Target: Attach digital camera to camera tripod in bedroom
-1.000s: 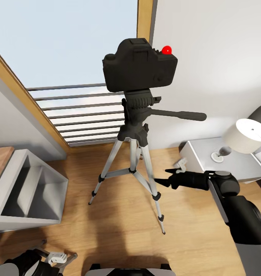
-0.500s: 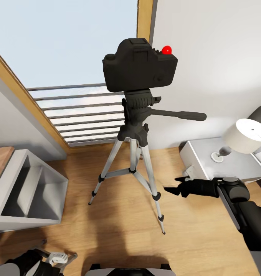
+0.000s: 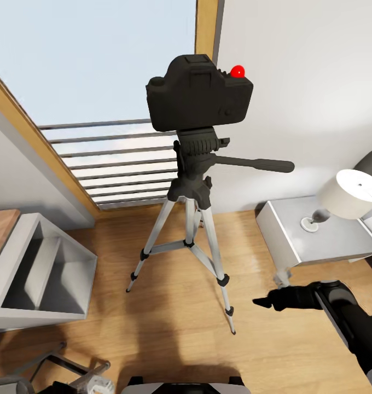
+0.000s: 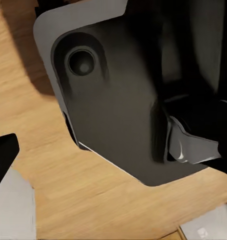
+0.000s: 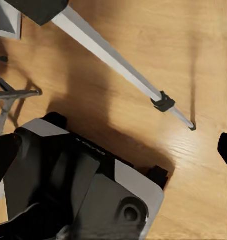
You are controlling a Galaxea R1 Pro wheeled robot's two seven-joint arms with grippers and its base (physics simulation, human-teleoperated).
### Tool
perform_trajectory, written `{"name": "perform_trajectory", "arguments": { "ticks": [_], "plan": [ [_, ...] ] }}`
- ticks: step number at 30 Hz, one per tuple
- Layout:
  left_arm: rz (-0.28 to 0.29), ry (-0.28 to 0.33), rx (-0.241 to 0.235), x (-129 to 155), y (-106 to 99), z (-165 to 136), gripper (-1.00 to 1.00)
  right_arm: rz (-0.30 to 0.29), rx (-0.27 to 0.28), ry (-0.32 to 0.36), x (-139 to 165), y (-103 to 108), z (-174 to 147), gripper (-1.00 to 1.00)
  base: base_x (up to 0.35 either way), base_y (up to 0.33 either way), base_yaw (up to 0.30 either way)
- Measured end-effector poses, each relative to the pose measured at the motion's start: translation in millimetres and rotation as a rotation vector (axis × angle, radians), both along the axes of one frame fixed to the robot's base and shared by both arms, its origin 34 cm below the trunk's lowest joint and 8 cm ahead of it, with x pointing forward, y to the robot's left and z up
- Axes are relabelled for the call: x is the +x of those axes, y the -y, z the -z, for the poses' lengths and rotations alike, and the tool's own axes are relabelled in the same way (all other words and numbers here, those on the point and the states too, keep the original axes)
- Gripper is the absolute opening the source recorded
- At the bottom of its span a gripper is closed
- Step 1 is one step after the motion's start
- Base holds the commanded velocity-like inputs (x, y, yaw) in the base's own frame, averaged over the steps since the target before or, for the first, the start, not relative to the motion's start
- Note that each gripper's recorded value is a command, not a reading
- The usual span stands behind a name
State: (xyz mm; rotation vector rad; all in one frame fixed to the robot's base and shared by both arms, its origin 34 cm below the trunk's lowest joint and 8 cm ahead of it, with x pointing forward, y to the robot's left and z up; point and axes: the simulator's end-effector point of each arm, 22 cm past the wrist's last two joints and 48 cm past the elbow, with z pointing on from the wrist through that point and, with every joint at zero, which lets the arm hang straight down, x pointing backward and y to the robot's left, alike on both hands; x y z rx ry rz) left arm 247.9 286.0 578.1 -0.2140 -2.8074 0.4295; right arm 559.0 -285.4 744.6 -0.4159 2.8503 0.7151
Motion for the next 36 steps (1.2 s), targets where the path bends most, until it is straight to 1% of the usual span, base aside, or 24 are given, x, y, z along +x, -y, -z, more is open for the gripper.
{"name": "perform_trajectory", "arguments": {
  "ticks": [3,8,12,18,19,20,23,27,31,33,36],
  "plan": [
    [0.008,0.036,-0.023,-8,9,1,1.0,0.021,-0.051,-0.049,-22,20,29,1.0,0.0,0.0,0.0],
    [0.015,0.069,-0.047,-26,17,0,1.0,0.049,-0.133,-0.096,-58,50,71,1.0,0.0,0.0,0.0],
    [0.015,0.069,-0.054,-39,19,-2,1.0,0.074,-0.193,-0.146,-96,70,100,1.0,0.0,0.0,0.0],
    [0.014,0.057,-0.055,-56,21,-4,1.0,0.113,-0.273,-0.251,-170,92,135,1.0,0.0,0.0,0.0],
    [0.016,0.055,-0.049,-60,19,-4,1.0,0.119,-0.297,-0.279,-195,97,144,1.0,0.0,0.0,0.0],
    [0.016,0.054,-0.043,-62,18,-4,1.0,0.124,-0.308,-0.293,-208,99,147,1.0,0.0,0.0,0.0],
    [0.019,0.055,-0.016,-65,12,-3,1.0,0.13,-0.336,-0.321,-246,103,156,1.0,0.0,0.0,0.0],
    [0.008,0.061,0.041,-68,1,0,1.0,0.132,-0.36,-0.333,-288,103,161,1.0,0.0,0.0,0.0],
    [-0.042,0.071,0.115,-68,-12,3,1.0,0.128,-0.375,-0.311,-309,99,163,1.0,0.0,0.0,0.0],
    [-0.079,0.074,0.155,-69,-19,4,1.0,0.127,-0.383,-0.321,-328,97,163,1.0,0.0,0.0,0.0],
    [-0.142,0.077,0.212,-70,-28,4,1.0,0.137,-0.394,-0.358,-367,94,158,1.0,0.0,0.0,0.0]
  ]
}}
